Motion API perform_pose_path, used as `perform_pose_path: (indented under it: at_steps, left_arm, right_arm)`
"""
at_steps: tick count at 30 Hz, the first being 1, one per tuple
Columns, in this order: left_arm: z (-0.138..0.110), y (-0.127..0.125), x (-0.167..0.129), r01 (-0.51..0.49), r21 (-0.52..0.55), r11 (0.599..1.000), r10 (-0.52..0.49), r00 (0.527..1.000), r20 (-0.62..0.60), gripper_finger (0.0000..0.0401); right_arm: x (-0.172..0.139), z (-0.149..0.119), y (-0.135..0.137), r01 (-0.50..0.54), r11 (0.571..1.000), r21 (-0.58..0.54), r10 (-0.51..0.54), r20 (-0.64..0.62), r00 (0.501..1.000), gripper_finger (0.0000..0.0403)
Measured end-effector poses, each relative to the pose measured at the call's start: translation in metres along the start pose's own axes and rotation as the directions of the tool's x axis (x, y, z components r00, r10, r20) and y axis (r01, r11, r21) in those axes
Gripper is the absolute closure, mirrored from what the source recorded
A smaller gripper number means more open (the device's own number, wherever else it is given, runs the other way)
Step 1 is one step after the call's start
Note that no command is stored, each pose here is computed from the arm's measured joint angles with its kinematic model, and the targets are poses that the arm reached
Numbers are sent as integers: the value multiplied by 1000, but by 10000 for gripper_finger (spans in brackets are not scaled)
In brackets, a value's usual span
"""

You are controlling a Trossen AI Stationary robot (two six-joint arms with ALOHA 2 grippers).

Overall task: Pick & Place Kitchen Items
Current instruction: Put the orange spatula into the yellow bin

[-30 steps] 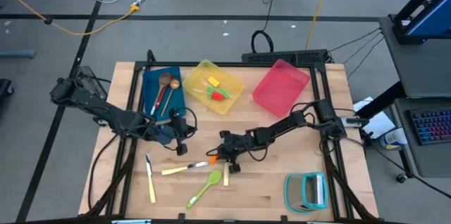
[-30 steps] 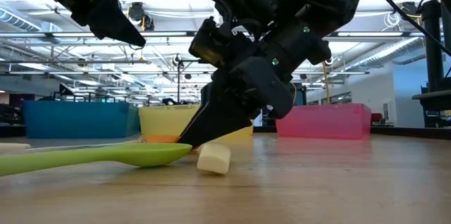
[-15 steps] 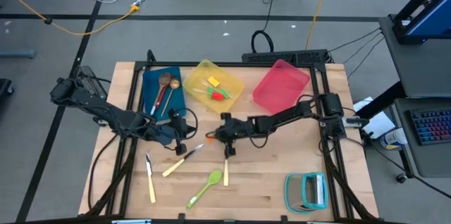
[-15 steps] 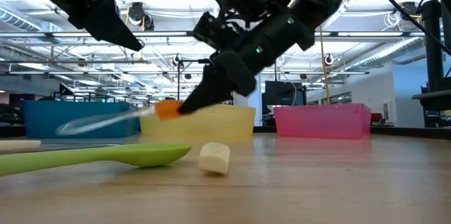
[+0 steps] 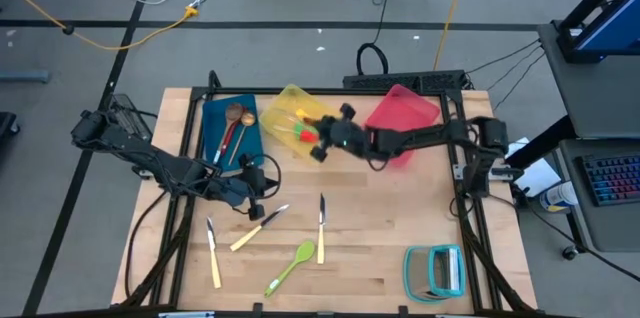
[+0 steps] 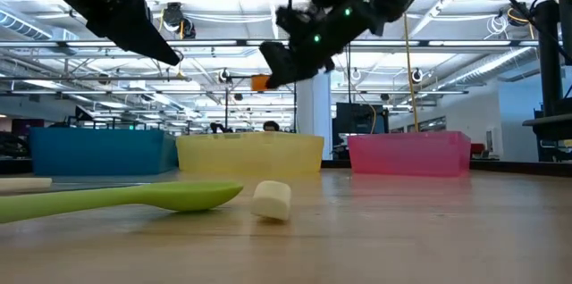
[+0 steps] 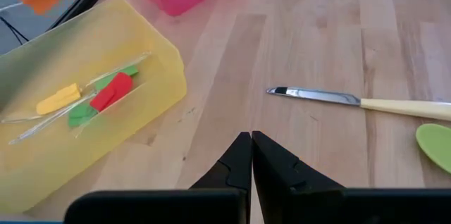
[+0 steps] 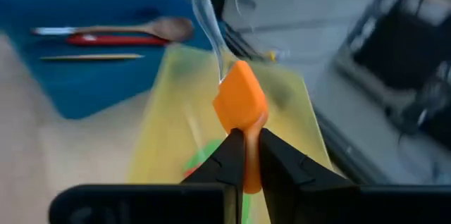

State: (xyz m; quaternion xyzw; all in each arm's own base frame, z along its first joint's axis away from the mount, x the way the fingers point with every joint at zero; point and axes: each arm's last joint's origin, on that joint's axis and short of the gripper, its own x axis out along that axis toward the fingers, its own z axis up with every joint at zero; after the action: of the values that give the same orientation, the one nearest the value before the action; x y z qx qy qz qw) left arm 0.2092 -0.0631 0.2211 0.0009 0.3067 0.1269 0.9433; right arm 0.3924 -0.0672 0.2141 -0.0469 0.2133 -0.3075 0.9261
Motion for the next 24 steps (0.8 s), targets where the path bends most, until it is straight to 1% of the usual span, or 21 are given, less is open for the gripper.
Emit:
perform_pose_path:
  at_steps: [3,6,15,24]
  left_arm:
    - [0,0,0,0,0,1000,0,1000,0,384]
    - [0,0,0,0,1,1000,0,1000,0,384]
    - [0,0,0,-3,17,1000,3,1000,-3,384]
    - [0,0,0,-3,35,999,3,1000,-2,384]
  right_arm:
    - [13,-8,-18,-22,997,81,26,-49,998,379]
    - [27,-18,-26,-25,993,115,35,-83,996,379]
    - [49,-51,-25,-5,999,51,14,-189,982,379]
    - [52,-57,-24,-15,1000,7,16,-214,977,378]
